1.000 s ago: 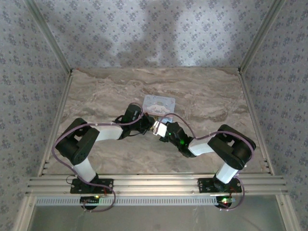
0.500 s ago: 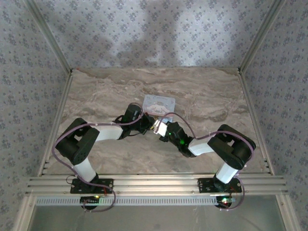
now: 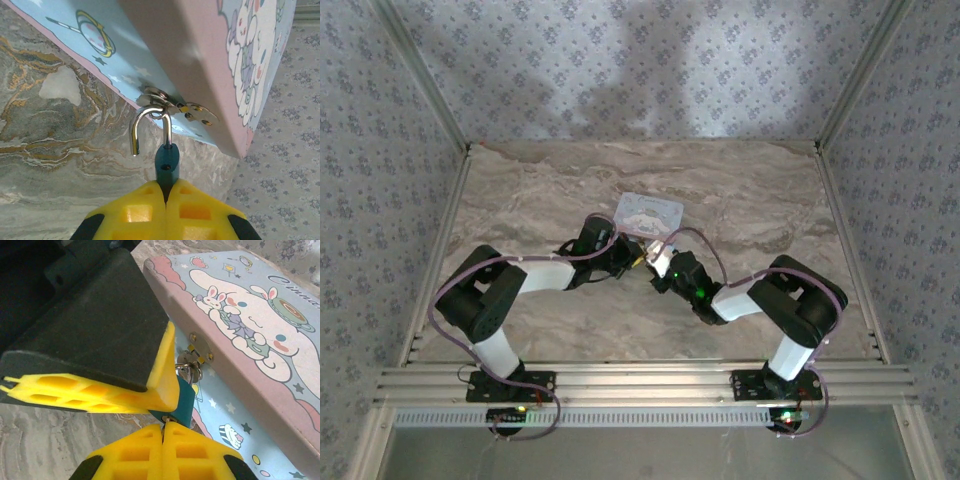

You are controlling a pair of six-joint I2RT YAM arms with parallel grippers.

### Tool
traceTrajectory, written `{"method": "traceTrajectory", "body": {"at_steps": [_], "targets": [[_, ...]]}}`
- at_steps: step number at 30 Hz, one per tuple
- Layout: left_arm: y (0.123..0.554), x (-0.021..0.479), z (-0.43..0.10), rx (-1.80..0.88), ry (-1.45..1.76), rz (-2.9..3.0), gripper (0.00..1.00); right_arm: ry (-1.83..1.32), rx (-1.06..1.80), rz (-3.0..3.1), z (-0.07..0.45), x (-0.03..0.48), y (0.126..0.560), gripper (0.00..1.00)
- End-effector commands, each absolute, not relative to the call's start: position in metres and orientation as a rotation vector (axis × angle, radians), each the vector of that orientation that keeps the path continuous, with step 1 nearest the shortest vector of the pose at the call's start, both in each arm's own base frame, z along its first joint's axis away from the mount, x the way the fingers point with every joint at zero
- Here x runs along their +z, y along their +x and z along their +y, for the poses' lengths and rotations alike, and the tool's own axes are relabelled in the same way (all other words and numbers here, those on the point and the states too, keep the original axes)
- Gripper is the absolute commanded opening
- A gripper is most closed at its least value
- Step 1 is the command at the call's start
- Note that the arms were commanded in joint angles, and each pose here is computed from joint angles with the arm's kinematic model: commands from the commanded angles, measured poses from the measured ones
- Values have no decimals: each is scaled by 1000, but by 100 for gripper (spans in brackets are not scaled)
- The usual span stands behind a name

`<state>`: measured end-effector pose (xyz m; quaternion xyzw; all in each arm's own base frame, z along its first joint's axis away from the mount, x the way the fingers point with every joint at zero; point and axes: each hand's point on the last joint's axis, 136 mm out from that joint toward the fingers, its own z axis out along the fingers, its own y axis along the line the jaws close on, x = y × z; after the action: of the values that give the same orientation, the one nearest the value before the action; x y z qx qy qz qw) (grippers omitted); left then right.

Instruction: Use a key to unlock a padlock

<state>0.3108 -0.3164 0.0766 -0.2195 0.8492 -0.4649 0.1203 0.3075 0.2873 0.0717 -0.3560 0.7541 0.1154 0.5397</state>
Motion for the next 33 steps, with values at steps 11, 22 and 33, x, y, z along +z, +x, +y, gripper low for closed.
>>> {"method": "traceTrajectory", "body": {"at_steps": [11,22,33], "targets": [[307,97,-324,-1410,-562,2464,25,-755,361,1850,282,67,311,0],[309,112,-293,-1309,-569,2436,51,-644,587,1958,282,70,302,0],[313,115,-257,-1193,-598,2429,67,-319,904,2117,270,66,308,0]]}}
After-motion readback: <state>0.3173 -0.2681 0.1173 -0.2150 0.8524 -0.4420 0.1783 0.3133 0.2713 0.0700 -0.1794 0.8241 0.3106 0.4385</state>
